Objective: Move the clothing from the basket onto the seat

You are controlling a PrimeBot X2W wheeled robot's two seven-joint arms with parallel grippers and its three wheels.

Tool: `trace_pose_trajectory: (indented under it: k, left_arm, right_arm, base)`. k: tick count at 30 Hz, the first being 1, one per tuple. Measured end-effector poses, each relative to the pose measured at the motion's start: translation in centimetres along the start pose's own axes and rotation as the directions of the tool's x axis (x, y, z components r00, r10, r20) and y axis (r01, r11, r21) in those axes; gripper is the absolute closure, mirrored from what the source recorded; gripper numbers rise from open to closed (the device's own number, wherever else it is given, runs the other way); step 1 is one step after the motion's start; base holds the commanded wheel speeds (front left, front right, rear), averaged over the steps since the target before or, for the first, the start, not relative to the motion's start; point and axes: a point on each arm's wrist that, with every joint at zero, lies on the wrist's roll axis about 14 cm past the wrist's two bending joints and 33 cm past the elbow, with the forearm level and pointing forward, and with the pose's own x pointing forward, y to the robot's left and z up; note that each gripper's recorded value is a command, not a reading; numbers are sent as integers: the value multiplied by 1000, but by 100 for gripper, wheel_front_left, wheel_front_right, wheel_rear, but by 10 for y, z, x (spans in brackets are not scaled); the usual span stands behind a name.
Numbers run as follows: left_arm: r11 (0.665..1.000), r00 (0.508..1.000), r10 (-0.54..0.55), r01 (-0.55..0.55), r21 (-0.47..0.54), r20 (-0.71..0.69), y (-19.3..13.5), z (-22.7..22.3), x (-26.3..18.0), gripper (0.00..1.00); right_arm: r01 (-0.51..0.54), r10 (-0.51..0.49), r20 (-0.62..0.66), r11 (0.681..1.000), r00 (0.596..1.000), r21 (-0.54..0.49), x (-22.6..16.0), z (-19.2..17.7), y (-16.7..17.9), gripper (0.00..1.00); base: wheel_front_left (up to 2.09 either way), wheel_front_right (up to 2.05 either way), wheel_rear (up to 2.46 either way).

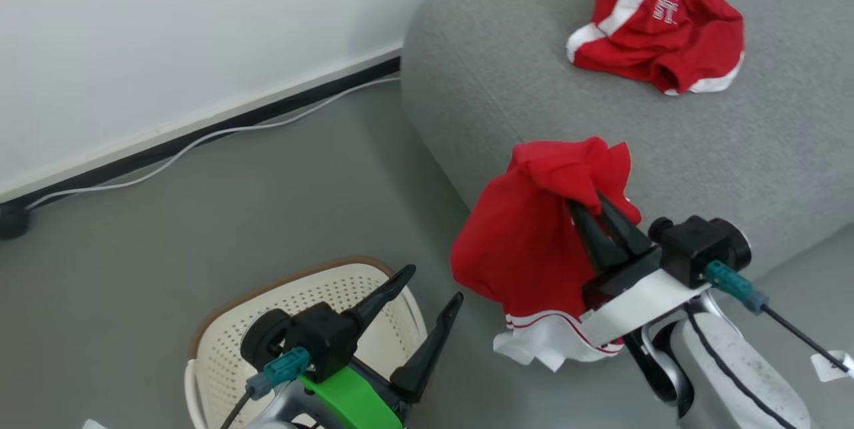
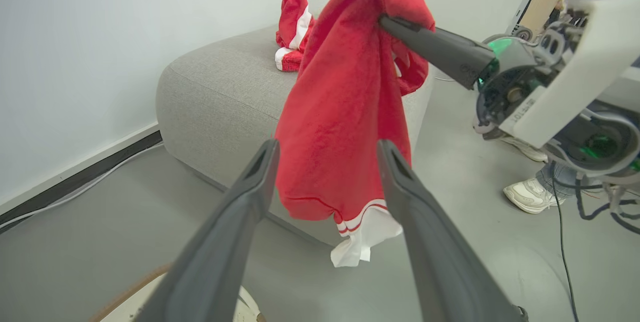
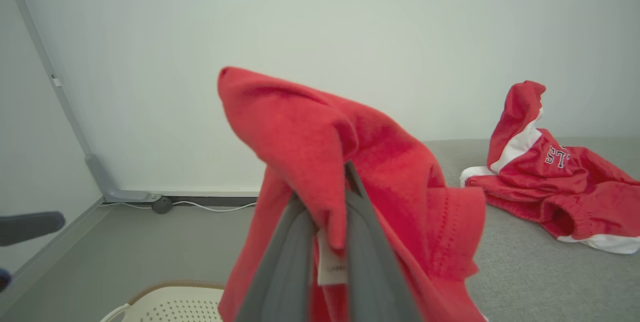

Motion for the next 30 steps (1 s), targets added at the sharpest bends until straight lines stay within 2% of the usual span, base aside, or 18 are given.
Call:
trace_pose_trajectory:
  k: [5, 10, 14, 16, 22, 27, 30]
  left_arm:
    - [997, 996, -69, 67, -39, -49, -9, -14, 11, 0]
    - [994, 992, -93, 88, -58, -84, -3, -25, 17, 0]
    - [994, 988, -78, 67, -82, -130, 12, -39, 15, 0]
    - [994, 986, -64, 50, -94, -153, 21, -46, 12, 0]
    - [995, 973, -4, -20, -101, -230, 53, -66, -2, 0]
    - [991, 962, 44, -76, -110, -271, 75, -77, -16, 0]
    - [986, 958, 65, -104, -129, -281, 84, -81, -22, 0]
  right_arm:
    - [125, -124, 26, 992, 992, -12, -2, 11, -40, 100]
    - [220, -219, 52, 975, 974, -26, 11, 21, -79, 100]
    - [257, -250, 95, 964, 964, -69, 36, 36, -108, 100]
    - [296, -287, 136, 954, 948, -48, 51, 49, -127, 100]
    - [367, -346, 202, 927, 916, -76, 95, 76, -179, 100]
    - [475, -448, 321, 880, 834, -5, 124, 123, -231, 100]
    - [508, -458, 373, 860, 807, -44, 143, 149, -252, 100]
  base:
    - [0, 0, 0]
    - [0, 0, 0]
    - [0, 0, 0]
    - [0, 0, 0]
    - [0, 0, 0]
    - [0, 0, 0]
    - [0, 0, 0]
